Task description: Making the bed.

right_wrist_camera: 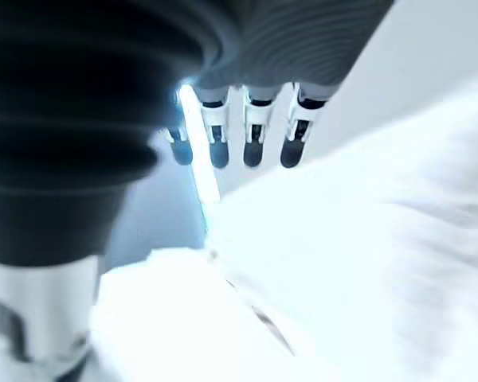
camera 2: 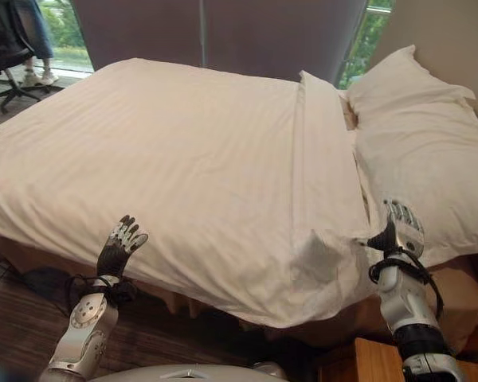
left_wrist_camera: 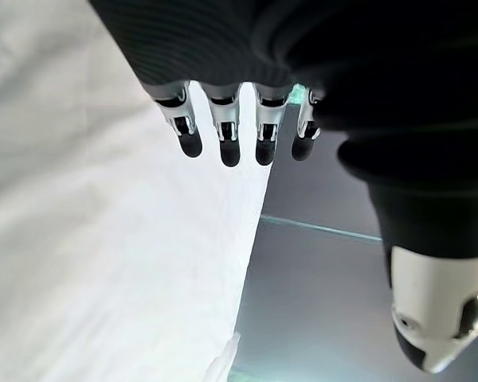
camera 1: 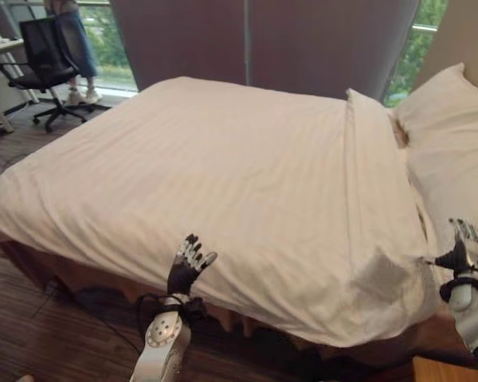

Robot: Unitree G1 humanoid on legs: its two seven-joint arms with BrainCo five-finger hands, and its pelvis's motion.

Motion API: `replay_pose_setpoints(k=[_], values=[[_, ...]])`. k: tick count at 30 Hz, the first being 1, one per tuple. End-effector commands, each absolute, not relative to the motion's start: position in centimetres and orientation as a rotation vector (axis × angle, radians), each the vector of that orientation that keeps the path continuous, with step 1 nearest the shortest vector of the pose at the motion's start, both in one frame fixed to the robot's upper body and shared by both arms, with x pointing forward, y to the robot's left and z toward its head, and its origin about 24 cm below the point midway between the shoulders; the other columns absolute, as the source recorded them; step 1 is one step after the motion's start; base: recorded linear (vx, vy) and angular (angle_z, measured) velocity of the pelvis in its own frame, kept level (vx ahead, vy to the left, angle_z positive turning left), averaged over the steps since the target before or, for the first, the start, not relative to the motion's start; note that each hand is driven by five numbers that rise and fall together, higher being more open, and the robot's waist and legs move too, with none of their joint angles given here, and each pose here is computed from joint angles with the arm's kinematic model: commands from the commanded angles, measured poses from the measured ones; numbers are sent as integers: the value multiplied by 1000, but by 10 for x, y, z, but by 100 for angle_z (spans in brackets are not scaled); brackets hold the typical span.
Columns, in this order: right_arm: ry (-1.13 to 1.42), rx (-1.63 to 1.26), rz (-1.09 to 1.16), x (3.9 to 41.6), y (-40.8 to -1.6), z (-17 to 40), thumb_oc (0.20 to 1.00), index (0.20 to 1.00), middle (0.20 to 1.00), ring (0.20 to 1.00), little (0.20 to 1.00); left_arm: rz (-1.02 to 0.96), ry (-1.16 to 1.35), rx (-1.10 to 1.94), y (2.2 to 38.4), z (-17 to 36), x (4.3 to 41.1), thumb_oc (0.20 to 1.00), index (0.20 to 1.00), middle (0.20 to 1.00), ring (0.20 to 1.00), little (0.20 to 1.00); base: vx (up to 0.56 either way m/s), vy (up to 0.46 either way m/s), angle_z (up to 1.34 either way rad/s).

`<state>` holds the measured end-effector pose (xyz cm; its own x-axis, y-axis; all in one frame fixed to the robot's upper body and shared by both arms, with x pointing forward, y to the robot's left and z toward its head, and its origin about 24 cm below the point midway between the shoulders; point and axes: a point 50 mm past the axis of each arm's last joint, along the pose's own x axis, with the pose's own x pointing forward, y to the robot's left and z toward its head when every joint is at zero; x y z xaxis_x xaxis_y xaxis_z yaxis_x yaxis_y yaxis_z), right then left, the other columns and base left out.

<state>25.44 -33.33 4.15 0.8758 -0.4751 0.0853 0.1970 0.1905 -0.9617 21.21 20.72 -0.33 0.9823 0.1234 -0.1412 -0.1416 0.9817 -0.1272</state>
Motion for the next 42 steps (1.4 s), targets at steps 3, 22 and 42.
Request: replay_pose_setpoints(k=[3,22,42], values=[[124,-1263,-598,282,-333,83,1000,1000,1000,1000,1000,107,-2,-165,214,27,231,1000,1000,1000,1000,1000,15,1,11],[129,-181,-671,294,-307,39,200,200,200,200,200,96,38,-179,218,20,240,1000,1000,1000,1000,1000,0,-11,1],[964,-277,-824,126,-302,-121,1000,1000,1000,1000,1000,131,10,-292,205,21,247,1000,1000,1000,1000,1000,-9,1,0]])
